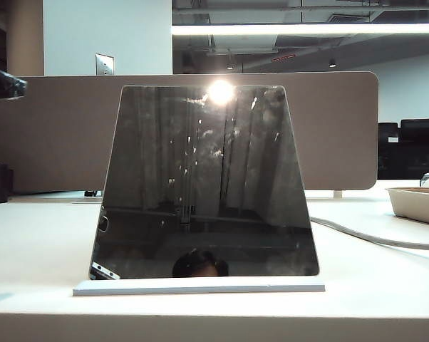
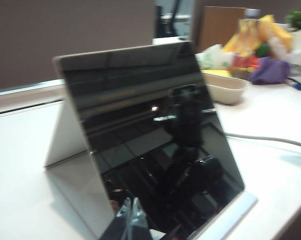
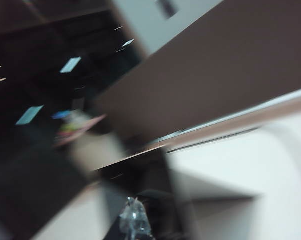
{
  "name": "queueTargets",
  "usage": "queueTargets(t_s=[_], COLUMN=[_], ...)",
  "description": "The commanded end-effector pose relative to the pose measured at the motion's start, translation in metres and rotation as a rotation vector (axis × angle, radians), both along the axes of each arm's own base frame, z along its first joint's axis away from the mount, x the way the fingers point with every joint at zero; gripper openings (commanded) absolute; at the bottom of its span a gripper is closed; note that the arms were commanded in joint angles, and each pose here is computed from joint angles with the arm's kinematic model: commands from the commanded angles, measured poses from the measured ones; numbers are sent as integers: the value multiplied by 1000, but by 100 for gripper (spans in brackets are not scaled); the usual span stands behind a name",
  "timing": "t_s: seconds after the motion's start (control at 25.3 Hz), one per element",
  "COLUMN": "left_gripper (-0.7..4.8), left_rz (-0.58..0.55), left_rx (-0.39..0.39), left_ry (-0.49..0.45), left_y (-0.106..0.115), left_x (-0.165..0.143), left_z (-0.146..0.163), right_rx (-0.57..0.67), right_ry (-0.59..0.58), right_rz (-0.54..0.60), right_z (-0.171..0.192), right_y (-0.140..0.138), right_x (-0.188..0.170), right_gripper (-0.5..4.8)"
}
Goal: Push the base of the mirror on the table to move it forward for a short distance.
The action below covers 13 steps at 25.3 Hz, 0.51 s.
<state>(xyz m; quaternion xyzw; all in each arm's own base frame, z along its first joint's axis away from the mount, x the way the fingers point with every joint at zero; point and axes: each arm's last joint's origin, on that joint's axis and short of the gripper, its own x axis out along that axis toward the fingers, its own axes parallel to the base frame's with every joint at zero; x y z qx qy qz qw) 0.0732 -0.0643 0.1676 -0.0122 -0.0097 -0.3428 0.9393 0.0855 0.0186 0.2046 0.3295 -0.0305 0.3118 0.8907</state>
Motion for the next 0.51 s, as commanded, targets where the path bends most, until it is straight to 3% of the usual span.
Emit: queueTargets(t_s=[0.04, 0.12, 0.2, 0.32, 0.51], left_gripper=[-1, -1, -1, -1, -1], left_rz=[-23, -22, -22, -22, -22], left_rx=[-3, -3, -3, -3, -3], left_ry=[-10, -10, -10, -10, -10], left_y=[-2, -2, -2, -2, -2], left_x=[-1, -1, -1, -1, -1], left_z=[1, 1, 1, 1, 1], right_rx=[59, 49, -13, -214, -372], right_ry=[-23, -75, -21, 100, 366], right_rz=[187, 219, 250, 306, 508], right_z=[31, 58, 77, 94, 74], right_y=[6, 8, 11, 21, 61], right_x=[-14, -24, -23, -6, 36], right_gripper=[-4, -5, -5, -5, -5])
